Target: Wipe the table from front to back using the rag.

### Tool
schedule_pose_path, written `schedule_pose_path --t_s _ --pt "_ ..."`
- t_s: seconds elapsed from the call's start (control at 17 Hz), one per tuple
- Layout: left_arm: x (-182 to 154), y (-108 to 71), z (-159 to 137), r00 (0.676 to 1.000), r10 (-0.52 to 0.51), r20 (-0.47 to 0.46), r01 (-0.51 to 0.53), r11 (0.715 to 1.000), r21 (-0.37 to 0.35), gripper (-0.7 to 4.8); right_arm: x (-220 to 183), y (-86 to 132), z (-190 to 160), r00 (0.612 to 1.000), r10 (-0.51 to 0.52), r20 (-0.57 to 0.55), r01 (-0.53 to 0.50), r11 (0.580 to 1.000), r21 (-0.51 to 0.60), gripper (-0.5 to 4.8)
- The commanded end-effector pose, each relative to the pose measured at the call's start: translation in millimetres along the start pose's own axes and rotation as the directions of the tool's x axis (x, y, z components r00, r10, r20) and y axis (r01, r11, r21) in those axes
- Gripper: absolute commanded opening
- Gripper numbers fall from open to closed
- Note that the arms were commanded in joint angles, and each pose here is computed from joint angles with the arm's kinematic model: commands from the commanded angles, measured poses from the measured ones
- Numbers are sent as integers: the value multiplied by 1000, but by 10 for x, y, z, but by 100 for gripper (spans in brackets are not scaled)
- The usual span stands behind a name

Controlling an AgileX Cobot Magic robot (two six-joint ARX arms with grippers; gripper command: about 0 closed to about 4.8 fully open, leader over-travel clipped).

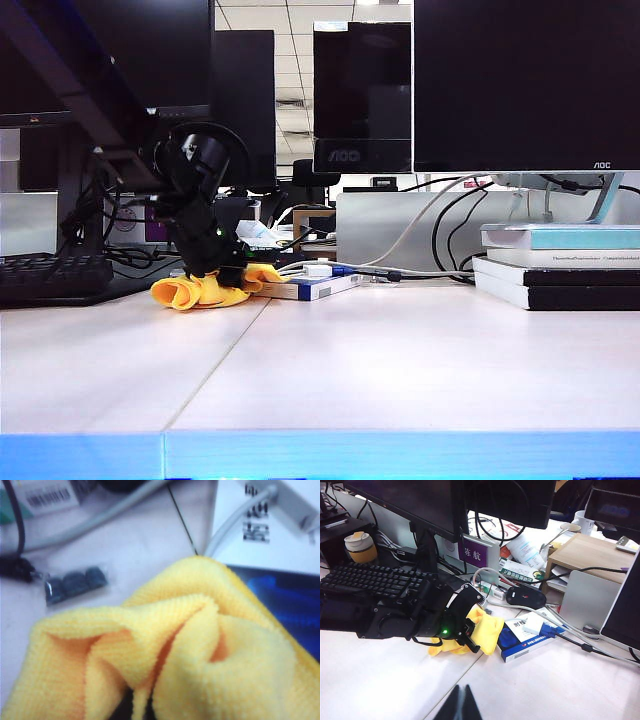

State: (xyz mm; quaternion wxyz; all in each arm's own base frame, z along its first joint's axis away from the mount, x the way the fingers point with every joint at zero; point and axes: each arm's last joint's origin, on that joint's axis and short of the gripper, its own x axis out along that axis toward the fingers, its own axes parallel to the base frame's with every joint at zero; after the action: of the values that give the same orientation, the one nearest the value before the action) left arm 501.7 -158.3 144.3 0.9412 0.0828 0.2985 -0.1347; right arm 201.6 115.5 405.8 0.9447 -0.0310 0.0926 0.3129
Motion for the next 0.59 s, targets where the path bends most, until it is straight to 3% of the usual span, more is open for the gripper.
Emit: schedule_pose_path --t_s 0.06,0.24,0.59 --pt "-42 -11 -102 993 -16 -121 19 1000 17 -7 -19 3 39 1000 3 26 -3 1000 -3 -1" --pt "-124 -20 -67 987 -58 -150 61 998 16 -7 -21 3 40 1000 3 26 -3 1000 -3 -1" --pt "-352 -6 134 989 -77 -124 79 997 15 -7 -21 3 40 1000 3 26 -3 1000 -3 -1"
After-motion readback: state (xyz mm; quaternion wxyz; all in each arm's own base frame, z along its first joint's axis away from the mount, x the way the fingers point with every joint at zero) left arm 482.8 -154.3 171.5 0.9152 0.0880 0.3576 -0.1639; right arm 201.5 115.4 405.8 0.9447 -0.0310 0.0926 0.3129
